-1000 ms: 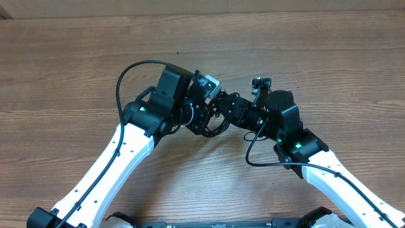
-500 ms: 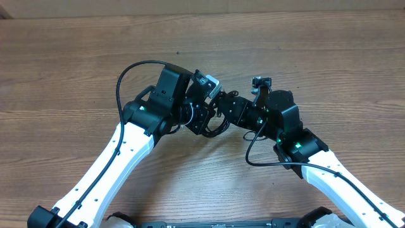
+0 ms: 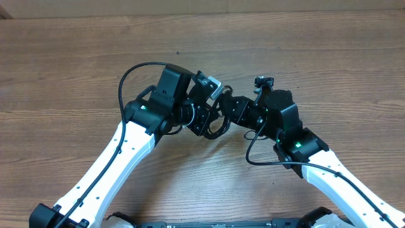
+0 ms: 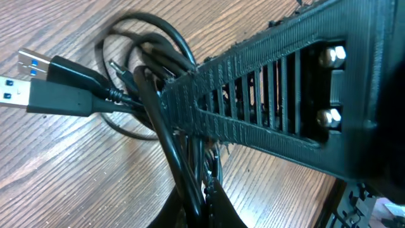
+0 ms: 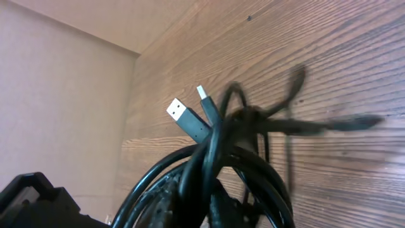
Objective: Untangle cables
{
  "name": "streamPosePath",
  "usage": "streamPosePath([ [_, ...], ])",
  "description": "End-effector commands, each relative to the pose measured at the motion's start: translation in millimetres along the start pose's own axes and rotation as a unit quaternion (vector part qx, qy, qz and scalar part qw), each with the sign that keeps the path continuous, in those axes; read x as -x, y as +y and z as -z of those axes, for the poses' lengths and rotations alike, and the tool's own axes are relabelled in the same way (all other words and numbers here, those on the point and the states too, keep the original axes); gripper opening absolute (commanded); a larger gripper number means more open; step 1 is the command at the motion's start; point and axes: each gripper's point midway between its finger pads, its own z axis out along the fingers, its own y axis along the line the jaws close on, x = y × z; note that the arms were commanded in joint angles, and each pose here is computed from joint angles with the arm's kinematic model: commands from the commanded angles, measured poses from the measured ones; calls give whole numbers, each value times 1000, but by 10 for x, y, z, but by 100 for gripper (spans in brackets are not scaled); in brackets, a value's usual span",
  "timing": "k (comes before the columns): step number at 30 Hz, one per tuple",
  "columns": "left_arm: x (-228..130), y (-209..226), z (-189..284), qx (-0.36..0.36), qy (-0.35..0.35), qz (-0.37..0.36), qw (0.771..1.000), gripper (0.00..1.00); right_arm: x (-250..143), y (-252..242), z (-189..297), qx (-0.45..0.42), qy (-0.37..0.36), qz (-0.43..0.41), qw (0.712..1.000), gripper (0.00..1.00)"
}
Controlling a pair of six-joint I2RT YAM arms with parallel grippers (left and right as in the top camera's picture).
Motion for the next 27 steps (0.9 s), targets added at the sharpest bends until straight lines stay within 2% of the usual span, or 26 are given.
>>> streamPosePath([
  [1, 128, -352, 114, -78, -26, -34, 996, 4, 86, -160, -38, -38, -24, 7, 999, 4],
  [5, 125, -311, 109, -67, -25, -33, 997, 4, 55, -127, -41, -29, -14, 7, 999, 4],
  [7, 116, -217, 98, -39, -22, -31, 999, 4, 35, -109, -42, -23, -8, 7, 1000, 4],
  [13, 148, 199, 118, 80, -28, 18, 996, 4, -85, -13, -41, 5, 26, 7, 1000, 4],
  [15, 154, 421, 169, 145, -36, 56, 987, 4, -143, 43, -36, 20, 44, 7, 999, 4],
  [18, 150, 588, 230, 194, -45, 93, 975, 4, -183, 119, -27, 40, 57, 10, 998, 4],
  [22, 147, 681, 272, 222, -52, 115, 967, 4, -232, 337, 9, 96, 77, 35, 992, 4],
  [27, 137, 681, 271, 222, -50, 115, 967, 4, -254, 560, 68, 151, 89, 59, 983, 4],
])
